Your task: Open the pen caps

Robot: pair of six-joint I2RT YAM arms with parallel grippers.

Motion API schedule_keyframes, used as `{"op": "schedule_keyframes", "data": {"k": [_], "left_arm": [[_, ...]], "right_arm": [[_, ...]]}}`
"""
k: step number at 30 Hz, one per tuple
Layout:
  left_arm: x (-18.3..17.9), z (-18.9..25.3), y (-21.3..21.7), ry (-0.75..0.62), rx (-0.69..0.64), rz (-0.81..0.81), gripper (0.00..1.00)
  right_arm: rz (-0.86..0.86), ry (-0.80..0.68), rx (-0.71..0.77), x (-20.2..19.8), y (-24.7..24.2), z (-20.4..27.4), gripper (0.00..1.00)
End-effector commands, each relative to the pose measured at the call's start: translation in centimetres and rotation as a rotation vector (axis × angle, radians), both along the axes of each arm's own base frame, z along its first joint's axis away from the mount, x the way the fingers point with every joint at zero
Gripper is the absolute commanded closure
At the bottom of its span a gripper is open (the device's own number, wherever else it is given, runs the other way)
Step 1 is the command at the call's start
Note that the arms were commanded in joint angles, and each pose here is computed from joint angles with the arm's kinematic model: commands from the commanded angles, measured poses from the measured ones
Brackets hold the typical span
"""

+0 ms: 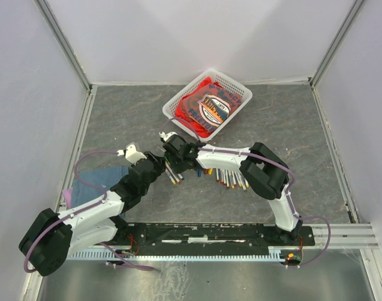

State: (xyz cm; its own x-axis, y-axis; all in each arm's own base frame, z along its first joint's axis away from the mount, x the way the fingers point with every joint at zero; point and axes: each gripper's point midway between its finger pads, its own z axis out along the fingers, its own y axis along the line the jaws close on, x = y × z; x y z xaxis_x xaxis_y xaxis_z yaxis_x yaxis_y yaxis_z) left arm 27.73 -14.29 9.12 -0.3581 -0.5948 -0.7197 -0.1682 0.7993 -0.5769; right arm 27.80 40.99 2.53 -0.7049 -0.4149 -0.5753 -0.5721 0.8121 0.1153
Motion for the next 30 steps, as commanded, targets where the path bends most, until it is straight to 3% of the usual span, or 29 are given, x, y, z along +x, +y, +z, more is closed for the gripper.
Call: {"op": "schedule_keyframes", "data": {"k": [1, 8, 13, 17, 30], "left_arm": [[0.5, 0.9, 0.7, -0.036, -0.045, 0.064, 0.49], [0.6, 1.0, 0.8, -0.037, -0.05, 0.068, 0.49], [0.6, 1.0, 0.7, -0.028, -0.051, 0.072, 0.43], [0.8, 1.3, 0.8, -0.024, -0.054, 0.082, 0.39], [1.7, 2.4, -0.7, -0.015, -0.094, 0.031, 0.38]], "right_arm": [[0.01, -0.036, 0.006, 0.7, 1.0, 0.7, 0.67], [0.021, -0.031, -0.056, 0.2, 0.4, -0.6, 0.7], [0.023, -0.019, -0.109, -0.4, -0.4, -1.7, 0.9], [0.012, -0.035, -0.084, -0.4, -0.5, -0.8, 0.98], [0.023, -0.099, 0.094, -1.7, -1.1, 4.7, 0.99]]}}
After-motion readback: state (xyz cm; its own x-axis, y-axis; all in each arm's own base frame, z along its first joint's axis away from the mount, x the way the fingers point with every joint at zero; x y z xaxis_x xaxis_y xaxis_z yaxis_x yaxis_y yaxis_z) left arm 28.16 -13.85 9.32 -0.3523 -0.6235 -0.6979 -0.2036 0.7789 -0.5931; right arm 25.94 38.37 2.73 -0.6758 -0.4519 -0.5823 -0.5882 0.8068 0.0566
